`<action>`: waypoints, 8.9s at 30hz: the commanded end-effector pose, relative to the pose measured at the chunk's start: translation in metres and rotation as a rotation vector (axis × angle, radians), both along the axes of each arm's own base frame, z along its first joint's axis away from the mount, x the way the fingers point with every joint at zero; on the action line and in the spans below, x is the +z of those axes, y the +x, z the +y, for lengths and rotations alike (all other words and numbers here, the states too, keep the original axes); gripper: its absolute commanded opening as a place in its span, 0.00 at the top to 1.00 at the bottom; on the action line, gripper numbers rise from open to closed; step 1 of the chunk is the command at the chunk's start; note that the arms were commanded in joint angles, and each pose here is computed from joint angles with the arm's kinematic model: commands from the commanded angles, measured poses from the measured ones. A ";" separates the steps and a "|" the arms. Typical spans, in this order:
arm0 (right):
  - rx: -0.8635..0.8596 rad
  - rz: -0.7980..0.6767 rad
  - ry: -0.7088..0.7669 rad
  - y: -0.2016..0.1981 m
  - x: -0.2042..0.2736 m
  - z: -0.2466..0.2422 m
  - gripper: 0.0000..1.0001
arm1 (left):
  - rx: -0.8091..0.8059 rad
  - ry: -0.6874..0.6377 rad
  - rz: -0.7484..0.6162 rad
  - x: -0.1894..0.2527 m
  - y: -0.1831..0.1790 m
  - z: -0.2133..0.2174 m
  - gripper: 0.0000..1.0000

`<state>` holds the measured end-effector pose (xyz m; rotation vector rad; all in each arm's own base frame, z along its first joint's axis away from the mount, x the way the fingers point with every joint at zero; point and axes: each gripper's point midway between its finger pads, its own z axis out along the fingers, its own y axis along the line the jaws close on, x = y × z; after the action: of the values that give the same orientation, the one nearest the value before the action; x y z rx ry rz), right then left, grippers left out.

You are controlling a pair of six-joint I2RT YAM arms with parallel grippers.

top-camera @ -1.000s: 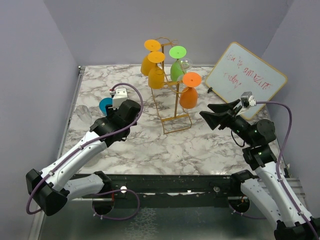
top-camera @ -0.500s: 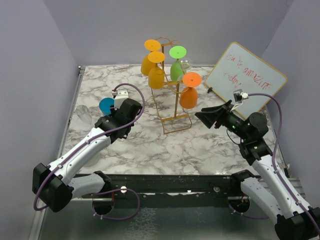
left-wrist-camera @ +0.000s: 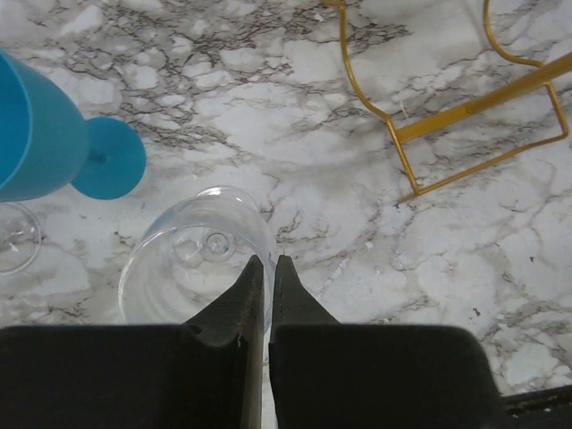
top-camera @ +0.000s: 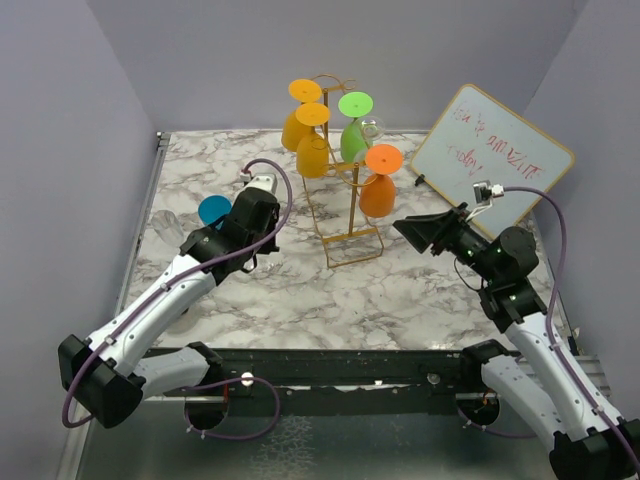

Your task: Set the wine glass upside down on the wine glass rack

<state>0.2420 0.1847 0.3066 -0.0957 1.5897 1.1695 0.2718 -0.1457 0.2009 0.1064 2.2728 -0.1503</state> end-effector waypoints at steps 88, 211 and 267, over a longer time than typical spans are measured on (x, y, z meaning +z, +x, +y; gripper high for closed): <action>-0.180 1.169 0.621 -0.004 -0.127 0.005 0.69 | -0.583 -0.645 -0.486 0.078 -0.089 -0.253 1.00; 0.187 -0.891 -0.422 0.336 0.054 0.055 1.00 | -0.046 -0.147 -0.195 0.053 0.064 -0.019 0.01; 0.323 -1.026 -0.579 0.335 0.029 0.092 1.00 | -0.019 -0.128 -0.202 0.043 0.062 -0.009 0.01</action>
<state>0.5871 0.2652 0.3243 -1.1020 1.0098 0.6564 0.3348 -0.1602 0.2436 0.0761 2.0657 -0.2958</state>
